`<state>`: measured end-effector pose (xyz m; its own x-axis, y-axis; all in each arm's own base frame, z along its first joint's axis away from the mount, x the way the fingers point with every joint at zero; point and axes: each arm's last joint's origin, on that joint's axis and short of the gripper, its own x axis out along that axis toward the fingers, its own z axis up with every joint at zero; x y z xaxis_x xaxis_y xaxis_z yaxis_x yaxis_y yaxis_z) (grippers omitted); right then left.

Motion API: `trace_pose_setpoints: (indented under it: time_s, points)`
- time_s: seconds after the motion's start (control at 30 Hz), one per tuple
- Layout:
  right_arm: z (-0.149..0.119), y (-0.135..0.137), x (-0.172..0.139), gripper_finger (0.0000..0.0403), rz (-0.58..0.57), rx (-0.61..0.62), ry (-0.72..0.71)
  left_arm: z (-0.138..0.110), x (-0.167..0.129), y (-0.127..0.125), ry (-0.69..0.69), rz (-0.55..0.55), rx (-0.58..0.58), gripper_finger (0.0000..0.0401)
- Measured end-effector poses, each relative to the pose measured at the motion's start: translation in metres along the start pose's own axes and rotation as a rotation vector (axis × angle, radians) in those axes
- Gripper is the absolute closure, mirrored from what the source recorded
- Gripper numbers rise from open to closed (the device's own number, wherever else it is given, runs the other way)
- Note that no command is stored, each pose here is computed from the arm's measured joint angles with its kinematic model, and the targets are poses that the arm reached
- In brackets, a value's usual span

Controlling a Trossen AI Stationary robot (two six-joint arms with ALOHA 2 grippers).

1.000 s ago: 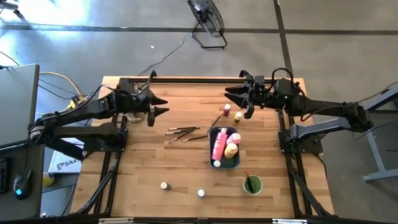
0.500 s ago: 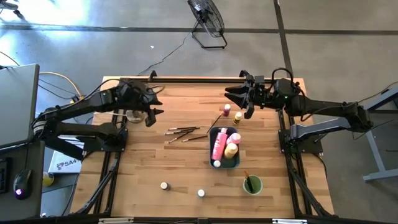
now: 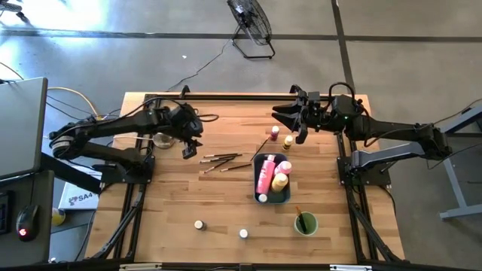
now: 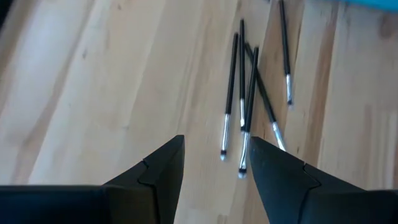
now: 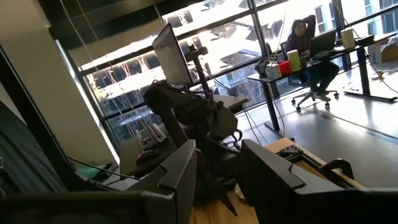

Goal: Pick & Place Paint Supplies
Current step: Put the black and silver paint brush into the green cup

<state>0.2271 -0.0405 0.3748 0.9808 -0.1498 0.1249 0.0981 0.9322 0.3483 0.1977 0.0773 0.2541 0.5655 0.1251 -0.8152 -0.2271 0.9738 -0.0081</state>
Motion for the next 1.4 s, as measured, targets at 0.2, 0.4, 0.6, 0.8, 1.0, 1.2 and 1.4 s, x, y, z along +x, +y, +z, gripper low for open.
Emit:
trace_pose_setpoints:
  time_s: [0.2, 0.4, 0.6, 0.8, 1.0, 1.2, 1.4]
  points:
    - [0.0, 0.0, 0.0, 0.0282, 0.0, 0.0, 0.001, -0.002, 0.022, 0.002, 0.105, -0.013, -0.005, 0.0224]
    - [0.0, 0.0, 0.0, 0.0282, 0.0, 0.0, 0.001, -0.007, 0.042, 0.003, 0.226, -0.028, -0.017, 0.0224]
    - [0.0, 0.0, 0.0, 0.0282, 0.0, 0.0, 0.001, -0.01, 0.062, 0.005, 0.297, -0.037, -0.025, 0.0224]
    - [0.0, 0.0, 0.0, 0.0282, 0.0, 0.0, 0.002, -0.011, 0.081, 0.005, 0.347, -0.022, -0.082, 0.0224]
    - [0.0, 0.0, 0.0, 0.0282, 0.0, 0.0, 0.002, -0.009, 0.094, -0.005, 0.345, 0.006, -0.039, 0.0224]
    - [0.0, 0.0, 0.0, 0.0282, 0.0, 0.0, 0.002, -0.015, 0.103, -0.023, 0.307, -0.02, 0.016, 0.0224]
    - [0.0, 0.0, 0.0, 0.0282, -0.001, 0.0, 0.002, -0.023, 0.105, -0.027, 0.325, 0.055, 0.049, 0.0224]
